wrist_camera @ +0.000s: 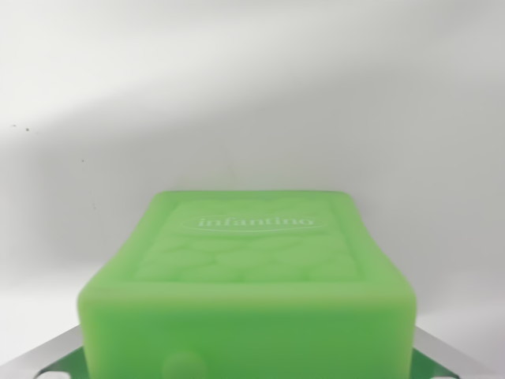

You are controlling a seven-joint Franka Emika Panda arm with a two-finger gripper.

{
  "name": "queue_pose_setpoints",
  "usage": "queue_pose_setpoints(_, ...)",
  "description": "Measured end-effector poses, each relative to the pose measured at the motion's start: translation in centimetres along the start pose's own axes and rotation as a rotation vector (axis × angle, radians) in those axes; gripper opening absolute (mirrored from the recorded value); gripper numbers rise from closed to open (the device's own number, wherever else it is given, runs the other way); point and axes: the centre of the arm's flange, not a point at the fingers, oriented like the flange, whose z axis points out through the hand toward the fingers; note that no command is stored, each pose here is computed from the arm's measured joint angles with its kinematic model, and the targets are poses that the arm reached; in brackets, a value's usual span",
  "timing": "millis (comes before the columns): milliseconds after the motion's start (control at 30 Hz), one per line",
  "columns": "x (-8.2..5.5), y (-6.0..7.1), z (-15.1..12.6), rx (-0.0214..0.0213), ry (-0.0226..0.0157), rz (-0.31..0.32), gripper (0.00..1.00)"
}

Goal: Stack cube

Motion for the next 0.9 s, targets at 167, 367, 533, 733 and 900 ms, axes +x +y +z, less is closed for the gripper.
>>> queue_pose_setpoints(167, 0.0, -0.1, -0.3, 0.0018, 0.0005, 0.0, 0.0)
queue_pose_setpoints(367, 0.0, -0.1, -1.2, 0.0047, 0.0015, 0.0, 0.0)
queue_pose_setpoints(533, 0.0, -0.1, -1.8, 0.0035, 0.0016, 0.0, 0.0)
queue_pose_setpoints(733, 0.0, -0.1, -3.0, 0.0034, 0.0022, 0.0, 0.0)
queue_pose_setpoints(900, 0.0, -0.1, -4.0, 0.0042, 0.0029, 0.0, 0.0)
